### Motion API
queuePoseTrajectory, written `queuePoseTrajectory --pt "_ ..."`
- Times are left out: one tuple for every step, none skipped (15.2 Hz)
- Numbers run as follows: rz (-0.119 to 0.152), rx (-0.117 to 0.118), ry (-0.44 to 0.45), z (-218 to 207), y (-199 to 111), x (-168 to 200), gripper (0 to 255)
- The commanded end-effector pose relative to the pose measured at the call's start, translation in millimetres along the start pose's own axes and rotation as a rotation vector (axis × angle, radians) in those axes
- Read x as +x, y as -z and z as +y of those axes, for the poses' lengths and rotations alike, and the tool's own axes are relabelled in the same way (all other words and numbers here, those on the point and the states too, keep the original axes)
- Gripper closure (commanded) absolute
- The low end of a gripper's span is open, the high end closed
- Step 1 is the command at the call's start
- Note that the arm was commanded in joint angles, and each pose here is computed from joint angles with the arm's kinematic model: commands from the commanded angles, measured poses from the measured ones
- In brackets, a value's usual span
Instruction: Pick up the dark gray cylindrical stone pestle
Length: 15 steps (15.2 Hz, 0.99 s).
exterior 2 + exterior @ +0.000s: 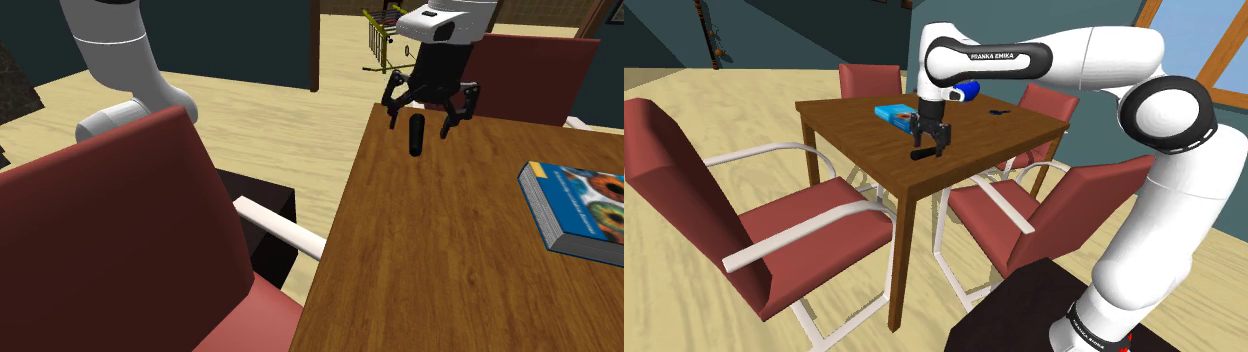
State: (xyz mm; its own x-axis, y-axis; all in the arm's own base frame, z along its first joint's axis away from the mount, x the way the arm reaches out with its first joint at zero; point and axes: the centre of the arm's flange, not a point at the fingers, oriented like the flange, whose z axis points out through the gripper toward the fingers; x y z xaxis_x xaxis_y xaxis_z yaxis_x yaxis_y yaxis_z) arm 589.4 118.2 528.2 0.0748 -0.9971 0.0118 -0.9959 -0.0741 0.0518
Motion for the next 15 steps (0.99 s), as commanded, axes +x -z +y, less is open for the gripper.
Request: queuePoseTrajectory --pt "0.000 0.001 -0.001 -1.3 -9.2 -0.4 0" --pt "0.000 0.001 -0.001 -1.2 -9.2 -0.4 0" --pt "0.000 0.000 -0.001 -1.0 -9.0 0.2 255" --pt "0.000 0.000 0.000 -0.7 -9.2 0.5 255" --pt "0.000 0.000 0.000 -0.8 -9.2 0.5 255" --pt "0.000 0.000 -0.001 -0.2 -9.1 0.8 255" --pt "0.000 0.000 -0.001 -0.4 -9.3 0.2 255" --pt "0.000 0.000 -0.001 0.4 -8.6 -0.5 255" --pt "0.000 0.000 -0.001 0.3 -9.2 -0.7 255" --pt "0.000 0.000 -0.001 1.1 -9.3 -0.7 255" --pt "0.000 0.000 -0.001 0.5 -8.0 -0.5 255" --pt "0.000 0.001 -0.001 -1.3 -9.2 -0.4 255" --pt "0.000 0.001 -0.001 -1.0 -4.0 -0.3 255" --pt "0.000 0.001 -0.001 -0.7 1.3 -0.2 255" --pt "0.000 0.001 -0.001 -0.5 6.6 -0.2 255"
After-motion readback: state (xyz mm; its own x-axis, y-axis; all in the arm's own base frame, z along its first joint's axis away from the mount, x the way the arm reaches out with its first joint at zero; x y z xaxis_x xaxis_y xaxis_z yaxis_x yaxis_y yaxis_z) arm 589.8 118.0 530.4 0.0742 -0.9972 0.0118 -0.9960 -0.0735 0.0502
